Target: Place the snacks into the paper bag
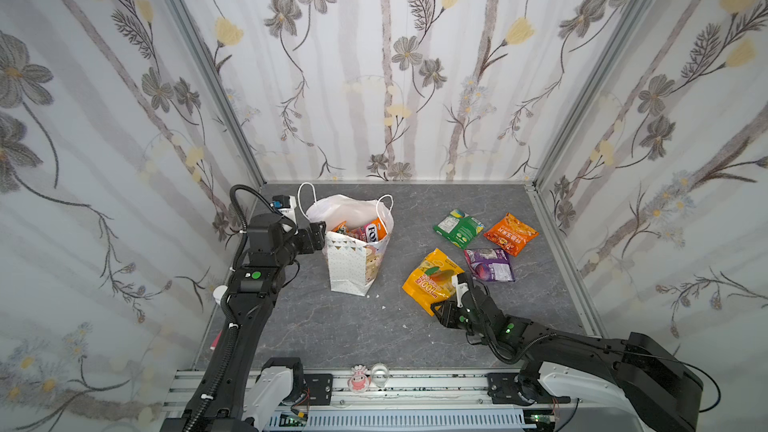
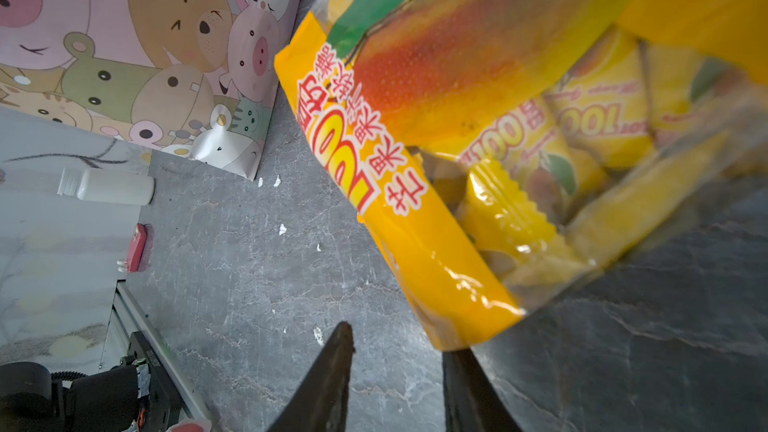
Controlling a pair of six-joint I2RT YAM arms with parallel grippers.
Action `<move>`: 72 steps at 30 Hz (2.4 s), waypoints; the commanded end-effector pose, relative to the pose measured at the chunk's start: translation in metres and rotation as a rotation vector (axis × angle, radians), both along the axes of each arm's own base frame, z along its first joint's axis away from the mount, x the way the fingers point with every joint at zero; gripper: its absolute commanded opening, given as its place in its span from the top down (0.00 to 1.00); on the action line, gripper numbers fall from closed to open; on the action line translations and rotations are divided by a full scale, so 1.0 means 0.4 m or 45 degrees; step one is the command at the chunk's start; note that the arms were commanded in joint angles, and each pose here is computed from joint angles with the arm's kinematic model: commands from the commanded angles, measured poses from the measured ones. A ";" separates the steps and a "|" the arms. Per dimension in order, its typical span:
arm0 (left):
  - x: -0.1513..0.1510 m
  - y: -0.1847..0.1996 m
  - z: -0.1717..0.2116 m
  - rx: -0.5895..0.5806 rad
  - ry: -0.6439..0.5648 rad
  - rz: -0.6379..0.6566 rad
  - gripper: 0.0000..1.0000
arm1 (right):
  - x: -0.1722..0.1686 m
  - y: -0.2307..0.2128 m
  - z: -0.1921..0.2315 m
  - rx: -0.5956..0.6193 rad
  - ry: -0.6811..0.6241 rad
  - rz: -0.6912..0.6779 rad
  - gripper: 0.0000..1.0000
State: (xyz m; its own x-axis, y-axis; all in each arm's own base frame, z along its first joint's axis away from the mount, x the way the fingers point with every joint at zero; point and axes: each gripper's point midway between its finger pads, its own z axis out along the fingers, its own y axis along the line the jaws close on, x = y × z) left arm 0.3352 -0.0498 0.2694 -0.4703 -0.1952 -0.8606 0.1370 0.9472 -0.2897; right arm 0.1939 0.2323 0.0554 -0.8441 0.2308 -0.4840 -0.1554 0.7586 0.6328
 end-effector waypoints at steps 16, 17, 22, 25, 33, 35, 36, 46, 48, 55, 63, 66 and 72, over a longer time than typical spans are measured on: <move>0.004 0.004 0.016 0.014 -0.039 0.006 0.15 | 0.063 0.018 0.027 0.072 -0.093 -0.113 1.00; 0.003 0.005 0.018 0.015 -0.044 0.008 0.15 | 0.065 0.019 0.033 0.076 -0.103 -0.113 1.00; 0.001 0.005 0.022 0.017 -0.051 0.010 0.15 | 0.068 0.023 0.064 0.053 -0.150 -0.078 1.00; 0.000 0.008 0.027 0.019 -0.061 0.016 0.15 | 0.072 0.034 0.114 0.050 -0.220 -0.029 1.00; -0.007 0.018 0.044 0.029 -0.099 0.042 0.15 | 0.106 0.047 0.275 0.024 -0.439 0.028 1.00; -0.010 0.021 0.051 0.029 -0.116 0.053 0.14 | 0.113 0.056 0.308 0.041 -0.468 0.052 1.00; -0.011 0.021 0.052 0.028 -0.119 0.053 0.14 | 0.115 0.059 0.320 0.046 -0.480 0.062 1.00; -0.009 0.024 0.051 0.030 -0.116 0.061 0.14 | 0.110 0.110 0.460 0.111 -0.655 0.221 1.00; -0.010 0.024 0.051 0.032 -0.117 0.061 0.13 | 0.111 0.118 0.486 0.114 -0.685 0.242 1.00; -0.010 0.023 0.052 0.032 -0.118 0.061 0.13 | 0.117 0.149 0.620 0.101 -0.817 0.323 1.00; -0.010 0.023 0.052 0.032 -0.119 0.058 0.13 | 0.112 0.192 0.794 0.060 -0.981 0.417 1.00; -0.009 0.022 0.048 0.031 -0.110 0.055 0.13 | 0.106 0.206 0.859 0.065 -1.049 0.443 1.00; -0.007 0.020 0.038 0.032 -0.091 0.047 0.13 | 0.088 0.255 0.951 0.102 -1.121 0.520 1.00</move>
State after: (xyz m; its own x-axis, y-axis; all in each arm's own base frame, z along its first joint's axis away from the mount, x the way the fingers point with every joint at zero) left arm 0.3296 -0.0415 0.2795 -0.4207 -0.1957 -0.8858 0.1093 0.9584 -0.2636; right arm 0.2356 0.3262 0.4091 -0.2892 0.0446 -0.9562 -0.7946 0.5459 0.2658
